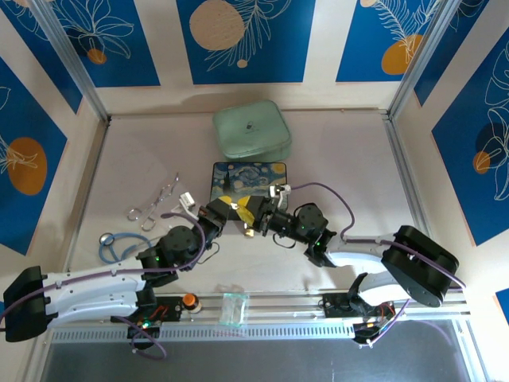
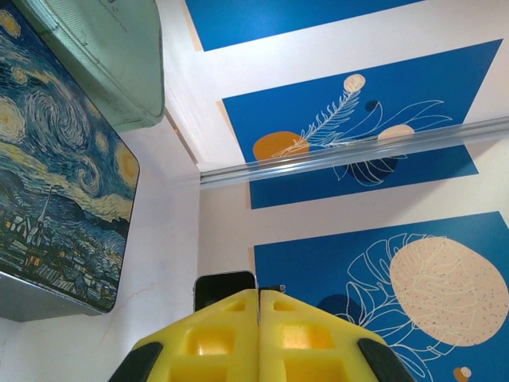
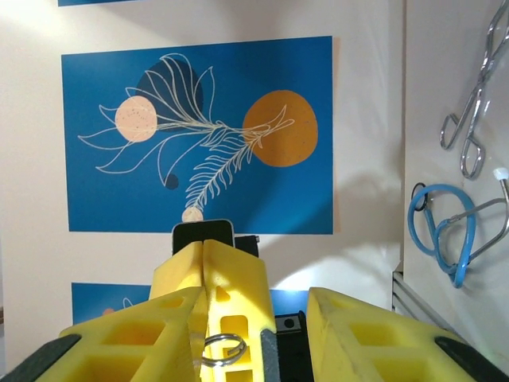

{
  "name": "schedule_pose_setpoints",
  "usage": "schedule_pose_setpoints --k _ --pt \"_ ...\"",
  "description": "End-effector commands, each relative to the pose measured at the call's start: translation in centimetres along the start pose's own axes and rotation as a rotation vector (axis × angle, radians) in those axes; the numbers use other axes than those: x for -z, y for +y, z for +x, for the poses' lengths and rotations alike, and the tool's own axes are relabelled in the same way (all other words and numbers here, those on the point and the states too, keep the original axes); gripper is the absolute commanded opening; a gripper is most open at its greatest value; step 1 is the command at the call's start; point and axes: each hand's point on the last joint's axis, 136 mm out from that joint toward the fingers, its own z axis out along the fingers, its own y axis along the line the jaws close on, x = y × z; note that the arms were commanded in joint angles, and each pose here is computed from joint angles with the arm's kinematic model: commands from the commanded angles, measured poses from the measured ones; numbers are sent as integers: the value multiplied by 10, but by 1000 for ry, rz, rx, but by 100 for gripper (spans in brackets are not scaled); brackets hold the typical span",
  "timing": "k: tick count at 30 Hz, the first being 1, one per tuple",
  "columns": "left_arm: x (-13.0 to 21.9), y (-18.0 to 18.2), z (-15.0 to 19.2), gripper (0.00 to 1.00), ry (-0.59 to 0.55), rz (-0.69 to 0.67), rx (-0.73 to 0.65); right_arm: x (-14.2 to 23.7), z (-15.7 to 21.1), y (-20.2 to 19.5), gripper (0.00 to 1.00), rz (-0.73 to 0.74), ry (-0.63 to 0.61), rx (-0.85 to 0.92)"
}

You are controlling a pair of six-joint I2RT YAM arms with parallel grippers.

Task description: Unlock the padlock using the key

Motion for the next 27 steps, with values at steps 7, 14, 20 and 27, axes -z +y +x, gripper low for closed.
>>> schedule_pose_setpoints --k 7,14,20,27 --pt "0 -1 -2 0 -16 8 15 -5 4 26 37 -93 5 28" --pt "-2 0 0 0 -15 8 13 -9 7 23 31 -102 22 4" --pt "-3 -3 0 0 -20 20 3 -10 6 16 27 -126 29 -36" --pt "-4 0 0 0 -24 27 11 -18 10 16 21 -134 49 -45"
